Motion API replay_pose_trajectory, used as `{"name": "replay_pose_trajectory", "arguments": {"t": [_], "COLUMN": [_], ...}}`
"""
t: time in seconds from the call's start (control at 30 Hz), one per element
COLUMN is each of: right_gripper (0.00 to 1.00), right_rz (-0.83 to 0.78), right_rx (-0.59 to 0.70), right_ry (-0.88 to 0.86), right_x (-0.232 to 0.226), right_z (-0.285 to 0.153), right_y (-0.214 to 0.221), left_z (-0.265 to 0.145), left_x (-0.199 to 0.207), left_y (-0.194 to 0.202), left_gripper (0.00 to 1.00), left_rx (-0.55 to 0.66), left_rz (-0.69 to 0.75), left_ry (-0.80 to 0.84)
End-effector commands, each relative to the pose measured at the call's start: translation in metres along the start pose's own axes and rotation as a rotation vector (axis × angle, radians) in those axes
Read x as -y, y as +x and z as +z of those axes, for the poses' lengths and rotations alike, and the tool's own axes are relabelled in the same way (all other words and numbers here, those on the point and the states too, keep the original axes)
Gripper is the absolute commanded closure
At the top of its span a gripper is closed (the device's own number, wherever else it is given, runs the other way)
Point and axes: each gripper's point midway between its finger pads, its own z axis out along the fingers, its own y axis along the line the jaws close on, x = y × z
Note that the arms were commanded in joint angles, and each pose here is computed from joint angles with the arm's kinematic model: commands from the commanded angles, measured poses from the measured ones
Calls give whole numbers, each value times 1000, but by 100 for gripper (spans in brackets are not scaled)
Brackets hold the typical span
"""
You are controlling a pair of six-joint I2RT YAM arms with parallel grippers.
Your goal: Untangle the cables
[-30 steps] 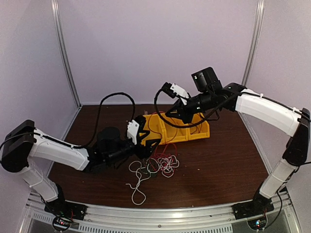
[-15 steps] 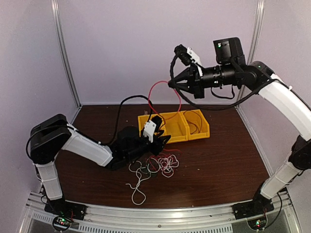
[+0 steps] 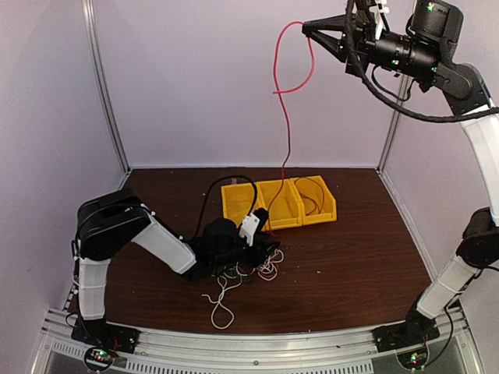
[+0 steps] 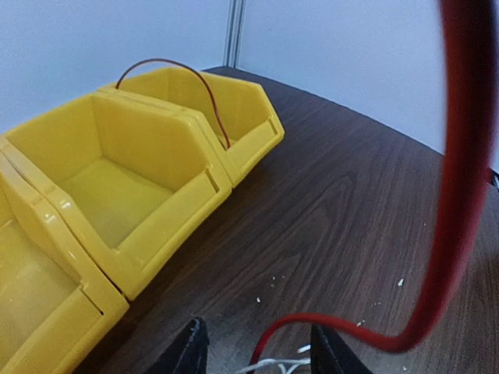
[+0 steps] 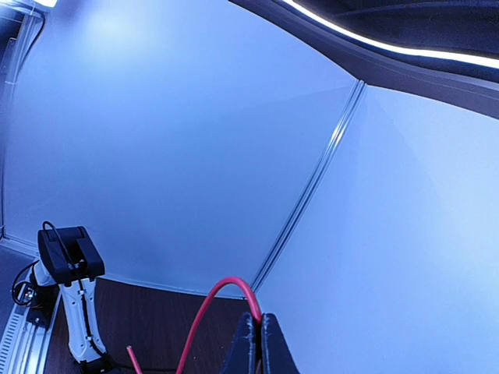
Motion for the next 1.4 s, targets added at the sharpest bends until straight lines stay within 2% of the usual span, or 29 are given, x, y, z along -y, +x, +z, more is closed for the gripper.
{"name": "replay_pose_trajectory", "arguments": {"t": [0.0,0.23,0.33,0.5,0.73,0.9,1.17,1.37], "right_gripper": [100,100,100,100,100,100,100,100], "right_rz": [-38,-87,-114,-128,-139,-160,-129,-96], "right_rx": [64,166,187,163,214,227,87,12], "right_ry": [70,197,297,415,567,622,625,663], "right_x": [21,54,77,109,157,177,196,216], "right_z": [-5,-34,-50,-69,-101,-120,-107,-108], "right_y": [-22,-63,-74,-69,-74,-75,-14,32], "left_z": [-1,-14,-18,-34,-46,-61,-73,-78], "left_x": [1,-8,-16,-26,-39,-48,-39,-30], "left_y": [13,33,44,50,78,79,40,18], "left_gripper": [54,53,49,47,41,40,40,35], "left_rx": [-56,-121,-169,-204,-302,-325,-227,-180], "left_rz": [-44,-62,-62,-51,-53,-40,-38,-74], "left_ry": [14,-31,-80,-141,-212,-269,-237,-207]}}
